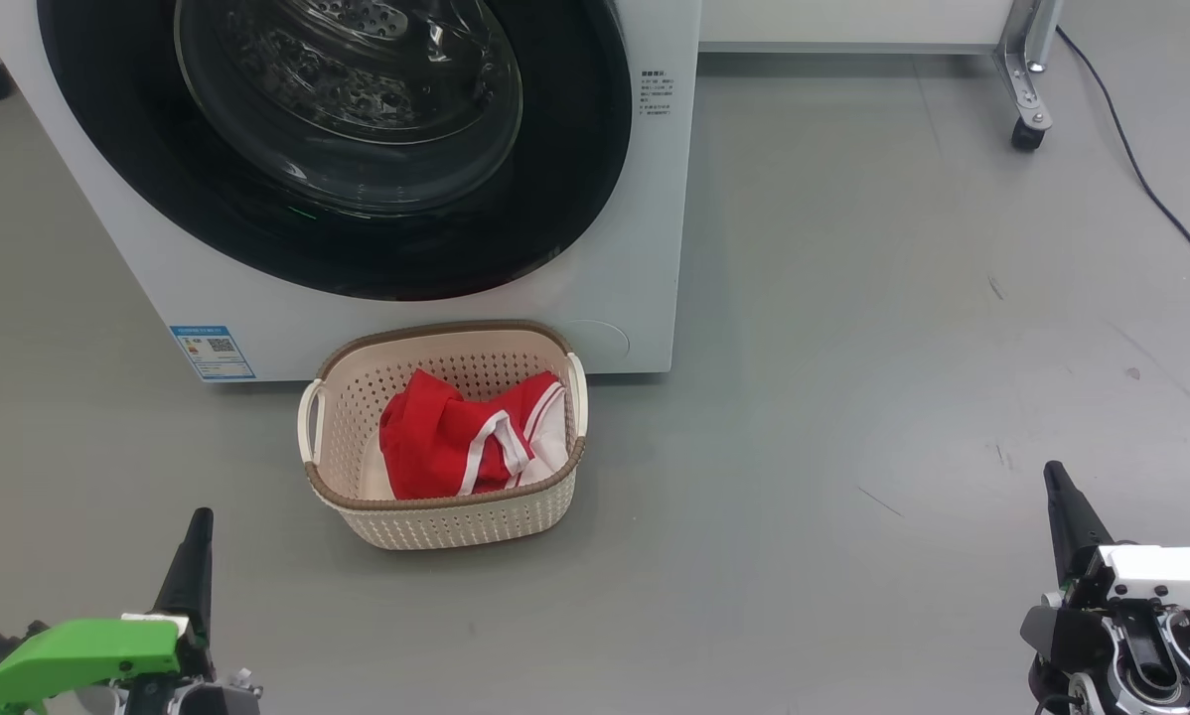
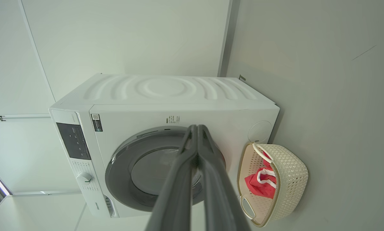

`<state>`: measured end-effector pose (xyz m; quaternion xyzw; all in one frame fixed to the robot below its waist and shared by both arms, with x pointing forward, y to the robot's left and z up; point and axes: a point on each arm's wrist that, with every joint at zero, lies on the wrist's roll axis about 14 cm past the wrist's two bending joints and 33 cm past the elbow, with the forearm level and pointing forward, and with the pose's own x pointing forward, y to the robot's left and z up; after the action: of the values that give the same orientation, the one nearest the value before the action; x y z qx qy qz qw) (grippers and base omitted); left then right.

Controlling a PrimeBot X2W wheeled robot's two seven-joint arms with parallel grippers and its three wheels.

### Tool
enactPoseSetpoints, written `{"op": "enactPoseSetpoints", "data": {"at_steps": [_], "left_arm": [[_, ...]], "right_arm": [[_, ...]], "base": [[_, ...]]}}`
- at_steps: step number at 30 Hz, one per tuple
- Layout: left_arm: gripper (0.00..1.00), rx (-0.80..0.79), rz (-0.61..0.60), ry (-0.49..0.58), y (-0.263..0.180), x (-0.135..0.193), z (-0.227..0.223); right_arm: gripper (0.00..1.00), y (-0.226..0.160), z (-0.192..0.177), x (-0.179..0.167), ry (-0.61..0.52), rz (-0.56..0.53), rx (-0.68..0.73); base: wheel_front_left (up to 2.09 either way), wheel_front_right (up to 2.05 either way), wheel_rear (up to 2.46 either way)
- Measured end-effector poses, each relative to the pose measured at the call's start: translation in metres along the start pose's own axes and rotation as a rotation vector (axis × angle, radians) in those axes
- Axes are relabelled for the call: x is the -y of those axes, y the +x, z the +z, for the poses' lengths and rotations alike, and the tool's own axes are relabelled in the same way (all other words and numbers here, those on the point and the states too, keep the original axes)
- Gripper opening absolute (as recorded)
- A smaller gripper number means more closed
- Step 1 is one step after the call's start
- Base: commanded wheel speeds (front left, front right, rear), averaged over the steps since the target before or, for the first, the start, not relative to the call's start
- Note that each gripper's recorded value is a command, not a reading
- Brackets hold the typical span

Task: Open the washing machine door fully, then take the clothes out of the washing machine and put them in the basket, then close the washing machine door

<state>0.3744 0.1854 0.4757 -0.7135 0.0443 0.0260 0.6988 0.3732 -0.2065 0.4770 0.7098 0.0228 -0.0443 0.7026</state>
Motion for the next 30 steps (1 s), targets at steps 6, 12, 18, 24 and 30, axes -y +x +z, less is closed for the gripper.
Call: {"op": "enactPoseSetpoints", "data": {"at_steps": [6, 12, 18, 24, 30], "left_arm": [[0.0, 0.0, 0.0, 0.0, 0.0, 0.0, 0.0001], [0.0, 0.001, 0.0, 0.0, 0.0, 0.0001, 0.0003], [0.0, 0.001, -0.001, 0.0, 0.0, 0.0002, 0.0004], [0.0, 0.001, -0.001, -0.001, 0.0, 0.0002, 0.0004], [0.0, 0.001, -0.001, -0.001, 0.0, 0.0003, 0.0005]], "right_arm": [[0.0, 0.0, -0.0001, 0.0, 0.0, 0.0, -0.001], [0.0, 0.0, 0.0, -0.0001, 0.0, 0.0, 0.0], [0.0, 0.0, 0.0002, -0.0001, 0.001, 0.0, 0.0], [0.0, 0.0, 0.0002, -0.0001, 0.001, 0.0, 0.0], [0.0, 0.0, 0.0004, -0.0001, 0.001, 0.0, 0.001]], "base": [[0.0, 0.0, 0.0], [0.0, 0.0, 0.0], [0.0, 0.0, 0.0], [0.0, 0.0, 0.0], [0.0, 0.0, 0.0]]}}
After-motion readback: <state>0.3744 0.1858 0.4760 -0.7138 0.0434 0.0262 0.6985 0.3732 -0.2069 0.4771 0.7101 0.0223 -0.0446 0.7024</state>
